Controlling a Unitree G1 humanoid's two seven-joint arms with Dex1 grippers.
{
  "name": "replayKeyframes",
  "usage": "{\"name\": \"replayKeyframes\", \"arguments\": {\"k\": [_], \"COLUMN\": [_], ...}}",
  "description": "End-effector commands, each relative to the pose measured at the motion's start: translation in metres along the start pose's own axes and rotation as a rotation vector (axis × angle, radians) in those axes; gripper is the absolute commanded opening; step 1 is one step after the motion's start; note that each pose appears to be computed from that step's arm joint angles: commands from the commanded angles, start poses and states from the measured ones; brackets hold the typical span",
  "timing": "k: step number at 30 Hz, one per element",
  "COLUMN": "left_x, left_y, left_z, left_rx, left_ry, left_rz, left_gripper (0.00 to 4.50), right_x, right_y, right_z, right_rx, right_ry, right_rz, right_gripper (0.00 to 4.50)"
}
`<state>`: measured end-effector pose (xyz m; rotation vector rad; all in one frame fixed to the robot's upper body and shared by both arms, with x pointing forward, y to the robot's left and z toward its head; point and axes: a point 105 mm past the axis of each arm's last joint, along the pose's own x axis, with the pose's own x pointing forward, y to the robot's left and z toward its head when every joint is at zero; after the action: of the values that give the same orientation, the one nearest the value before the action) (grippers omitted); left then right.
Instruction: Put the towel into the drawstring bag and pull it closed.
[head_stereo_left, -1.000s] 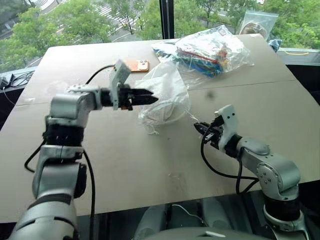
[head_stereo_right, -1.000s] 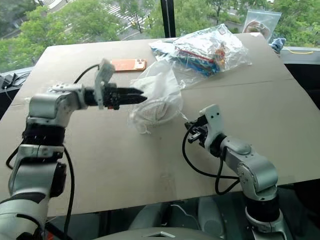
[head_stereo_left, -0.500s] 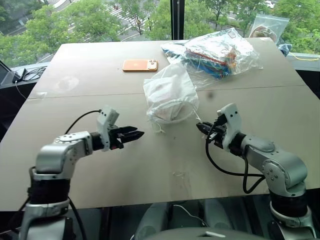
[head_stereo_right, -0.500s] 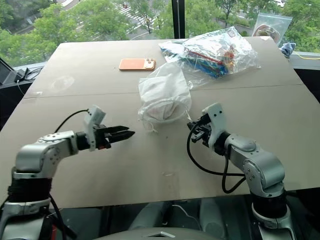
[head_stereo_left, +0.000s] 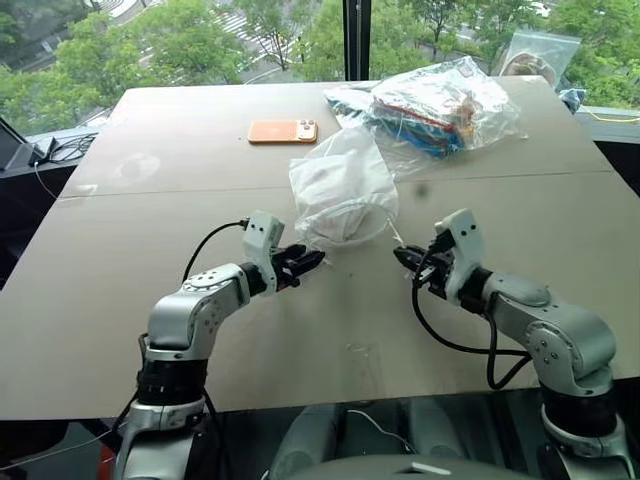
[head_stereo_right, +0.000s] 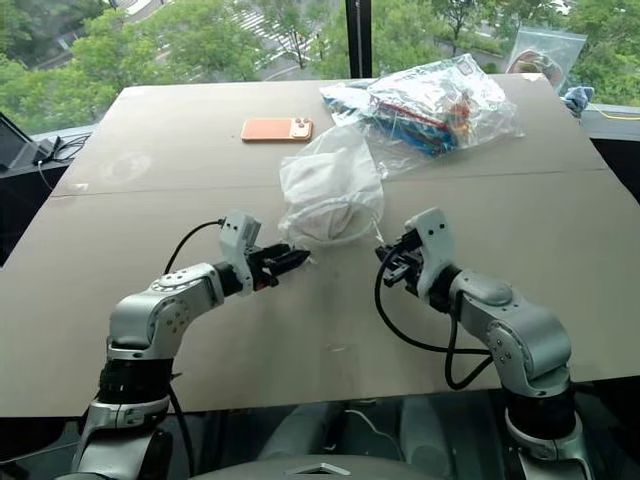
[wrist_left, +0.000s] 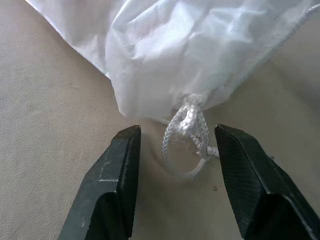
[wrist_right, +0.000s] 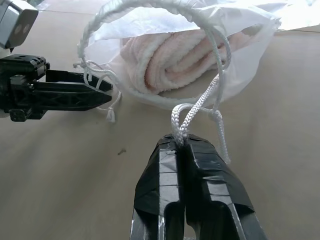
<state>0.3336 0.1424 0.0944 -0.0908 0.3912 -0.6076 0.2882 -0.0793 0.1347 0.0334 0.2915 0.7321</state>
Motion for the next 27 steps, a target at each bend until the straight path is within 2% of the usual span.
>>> {"name": "replayKeyframes", "arguments": {"k": [1, 2, 3, 5, 9, 13, 16, 20, 27], "left_x": [0.008, 0.008, 0.007, 0.005, -0.01, -0.031, -0.058, -0.072, -0.079], "left_y": [0.007, 0.012, 0.017, 0.027, 0.06, 0.087, 0.103, 0.106, 0.107], "left_z": [-0.004, -0.004, -0.004, 0.001, 0.049, 0.085, 0.134, 0.18, 0.224], "left_rx": [0.038, 0.05, 0.047, 0.036, 0.072, 0.23, 0.371, 0.438, 0.435], "left_ry": [0.012, 0.013, 0.004, -0.034, -0.266, -0.396, -0.551, -0.671, -0.755], "left_rz": [0.097, 0.126, 0.151, 0.204, 0.402, 0.592, 0.738, 0.793, 0.8], "left_gripper": [0.72, 0.21, 0.07, 0.07, 0.07, 0.07, 0.07, 0.07, 0.07], "right_x": [-0.004, -0.005, -0.006, -0.007, -0.011, -0.023, -0.041, -0.059, -0.091], "right_y": [0.007, 0.006, 0.003, -0.004, -0.042, -0.075, -0.1, -0.119, -0.143], "right_z": [0.012, 0.013, 0.014, 0.017, 0.034, 0.05, 0.064, 0.074, 0.097], "right_rx": [-0.027, -0.027, -0.026, -0.022, -0.018, -0.023, -0.112, -0.138, -0.168], "right_ry": [-0.052, -0.055, -0.062, -0.082, -0.16, -0.228, -0.25, -0.279, -0.334], "right_rz": [0.011, 0.006, -0.01, -0.05, -0.256, -0.457, -0.633, -0.765, -0.919], "right_gripper": [0.0, 0.0, 0.0, 0.0, 0.0, 0.0, 0.0, 0.0, 0.0]}}
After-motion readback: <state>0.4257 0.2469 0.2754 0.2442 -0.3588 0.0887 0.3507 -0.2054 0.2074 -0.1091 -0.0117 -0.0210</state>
